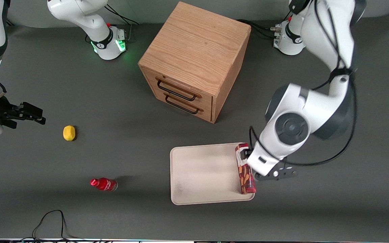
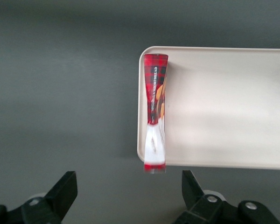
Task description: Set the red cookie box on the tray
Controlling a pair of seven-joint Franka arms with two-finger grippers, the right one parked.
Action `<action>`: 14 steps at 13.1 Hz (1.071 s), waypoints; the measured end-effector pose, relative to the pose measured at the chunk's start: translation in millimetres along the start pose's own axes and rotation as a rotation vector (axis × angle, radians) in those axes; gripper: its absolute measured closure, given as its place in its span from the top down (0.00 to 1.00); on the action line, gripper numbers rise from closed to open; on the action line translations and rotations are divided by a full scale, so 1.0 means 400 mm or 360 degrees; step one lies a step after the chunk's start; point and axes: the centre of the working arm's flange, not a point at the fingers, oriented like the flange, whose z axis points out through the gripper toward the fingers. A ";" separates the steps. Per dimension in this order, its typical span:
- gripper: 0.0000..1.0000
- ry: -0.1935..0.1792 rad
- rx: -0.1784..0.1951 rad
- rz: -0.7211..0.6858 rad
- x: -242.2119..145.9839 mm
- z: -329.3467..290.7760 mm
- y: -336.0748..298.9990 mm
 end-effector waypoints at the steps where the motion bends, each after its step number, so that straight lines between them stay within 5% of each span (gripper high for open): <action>1: 1.00 0.0021 -0.0008 -0.0003 -0.026 -0.081 -0.017; 6: 1.00 0.0120 -0.0047 -0.0016 -0.119 -0.311 -0.078; 9: 1.00 0.0094 -0.0018 -0.0065 -0.109 -0.289 -0.132; 14: 1.00 0.0140 -0.0006 -0.0211 -0.104 -0.241 -0.391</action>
